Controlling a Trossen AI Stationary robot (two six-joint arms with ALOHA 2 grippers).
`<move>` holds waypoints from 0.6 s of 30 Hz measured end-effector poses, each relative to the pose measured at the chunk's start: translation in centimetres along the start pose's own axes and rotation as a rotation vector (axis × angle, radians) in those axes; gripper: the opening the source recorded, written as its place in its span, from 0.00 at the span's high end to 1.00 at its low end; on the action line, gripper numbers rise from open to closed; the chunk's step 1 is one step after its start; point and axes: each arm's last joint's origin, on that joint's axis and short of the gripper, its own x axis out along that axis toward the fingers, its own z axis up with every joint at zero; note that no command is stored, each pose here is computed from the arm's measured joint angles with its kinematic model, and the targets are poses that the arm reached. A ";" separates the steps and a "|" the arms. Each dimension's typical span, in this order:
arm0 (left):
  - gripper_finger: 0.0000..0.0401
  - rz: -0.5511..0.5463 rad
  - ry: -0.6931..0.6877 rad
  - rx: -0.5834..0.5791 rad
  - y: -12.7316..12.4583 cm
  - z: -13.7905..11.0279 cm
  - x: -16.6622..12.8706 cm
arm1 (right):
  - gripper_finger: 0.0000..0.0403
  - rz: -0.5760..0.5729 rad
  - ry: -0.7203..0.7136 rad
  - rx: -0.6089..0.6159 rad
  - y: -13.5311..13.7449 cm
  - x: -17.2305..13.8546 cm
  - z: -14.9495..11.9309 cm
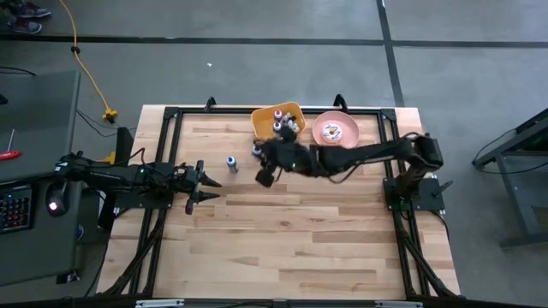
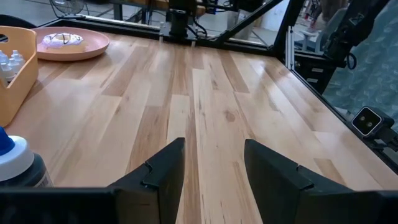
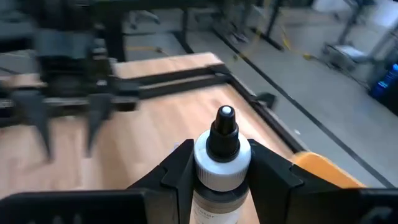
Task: Pick & Place food coloring
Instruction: Put the large black food coloring bottle into the yellow bin
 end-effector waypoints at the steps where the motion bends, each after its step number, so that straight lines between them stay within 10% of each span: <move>1: 0.59 0.000 0.000 0.000 0.0 0.0 0.0 | 0.72 -0.020 0.018 0.005 -0.7 -0.2 0.5; 8: 0.59 0.000 0.000 0.000 0.0 0.0 0.0 | 0.72 -0.151 0.083 0.051 -6.0 0.9 2.8; 18: 0.59 0.000 0.000 0.000 0.0 0.0 0.0 | 0.72 -0.235 0.086 0.192 -9.7 6.4 -0.7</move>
